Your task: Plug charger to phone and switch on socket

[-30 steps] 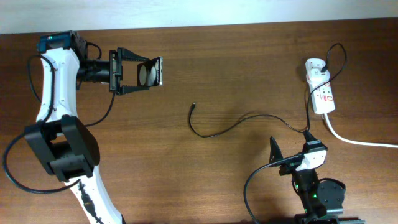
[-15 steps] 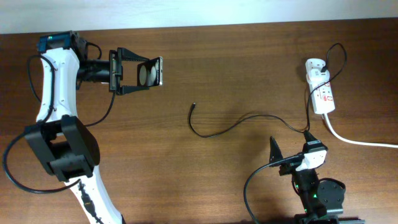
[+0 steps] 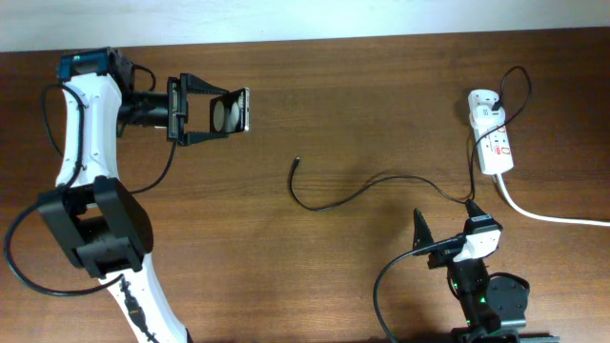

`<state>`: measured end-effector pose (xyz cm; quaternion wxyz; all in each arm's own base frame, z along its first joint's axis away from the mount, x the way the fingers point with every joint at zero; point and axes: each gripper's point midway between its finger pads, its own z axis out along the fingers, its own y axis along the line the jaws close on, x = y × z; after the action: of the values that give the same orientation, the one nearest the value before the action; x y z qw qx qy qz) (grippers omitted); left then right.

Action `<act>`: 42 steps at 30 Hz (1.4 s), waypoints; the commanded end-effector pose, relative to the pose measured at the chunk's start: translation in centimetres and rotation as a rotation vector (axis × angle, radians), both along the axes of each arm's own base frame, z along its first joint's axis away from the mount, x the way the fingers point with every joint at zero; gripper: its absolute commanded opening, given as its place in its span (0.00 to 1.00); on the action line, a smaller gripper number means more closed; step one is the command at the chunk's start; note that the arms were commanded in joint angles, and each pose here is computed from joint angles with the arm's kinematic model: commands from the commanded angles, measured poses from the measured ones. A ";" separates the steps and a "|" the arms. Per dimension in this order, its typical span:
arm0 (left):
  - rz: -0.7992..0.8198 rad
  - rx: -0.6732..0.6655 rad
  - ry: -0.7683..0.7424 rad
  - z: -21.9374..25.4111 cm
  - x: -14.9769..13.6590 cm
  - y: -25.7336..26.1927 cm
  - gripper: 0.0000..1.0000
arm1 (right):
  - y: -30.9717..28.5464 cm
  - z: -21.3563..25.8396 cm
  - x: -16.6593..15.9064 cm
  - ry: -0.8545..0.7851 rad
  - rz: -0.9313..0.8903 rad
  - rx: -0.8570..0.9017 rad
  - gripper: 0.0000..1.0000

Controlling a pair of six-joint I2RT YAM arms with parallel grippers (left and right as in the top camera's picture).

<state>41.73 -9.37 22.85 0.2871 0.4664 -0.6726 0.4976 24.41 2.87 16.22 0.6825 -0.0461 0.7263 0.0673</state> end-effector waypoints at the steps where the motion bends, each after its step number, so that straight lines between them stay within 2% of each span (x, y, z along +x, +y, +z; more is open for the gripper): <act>1: 0.016 -0.017 -0.009 0.8 0.4 0.3 0.06 | 0.1 -0.2 0.0 0.002 0.001 0.007 0.99; 8: 0.017 -0.018 -0.009 0.8 0.4 0.3 0.06 | 0.1 -0.2 0.0 0.002 0.001 0.007 0.99; 9: 0.019 -0.029 -0.011 1.0 0.5 0.2 0.14 | 0.1 -0.2 0.0 0.002 0.001 0.007 0.99; 11: 0.019 -0.029 -0.011 1.0 0.5 0.2 0.14 | 0.1 -0.2 0.0 0.002 0.001 0.007 0.99; 14: 0.019 -0.028 -0.011 1.0 0.4 0.2 0.07 | 0.1 -0.2 0.0 0.002 0.001 0.007 0.99; 16: 0.019 -0.028 -0.011 1.0 0.4 0.2 0.05 | 0.0 -0.2 0.0 0.001 -0.002 0.006 0.99; 24: 0.018 -0.024 -0.010 0.9 0.4 0.2 0.07 | -0.3 0.1 0.1 -0.007 -0.020 0.031 0.99; 32: 0.018 -0.024 -0.011 0.9 0.4 0.2 0.11 | 0.9 1.2 -0.4 0.010 0.049 0.070 0.99; 34: 0.018 -0.024 -0.011 0.9 0.4 0.2 0.10 | 1.1 1.8 -0.7 0.024 0.060 0.071 0.99; 36: 0.018 -0.024 -0.011 0.9 0.4 0.2 0.04 | 1.2 2.3 -1.0 0.041 0.063 0.071 0.99; 40: 0.017 -0.023 -0.011 0.9 0.4 0.2 0.04 | 1.5 4.5 -1.7 0.041 0.085 0.073 0.99; 42: 0.014 -0.012 -0.009 0.7 0.4 0.3 0.04 | 1.8 5.5 -1.7 0.056 0.096 0.134 0.99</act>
<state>41.72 -9.35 22.81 0.2868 0.4667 -0.6734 0.4964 22.92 4.00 19.74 0.6596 -0.0422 0.7415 0.1156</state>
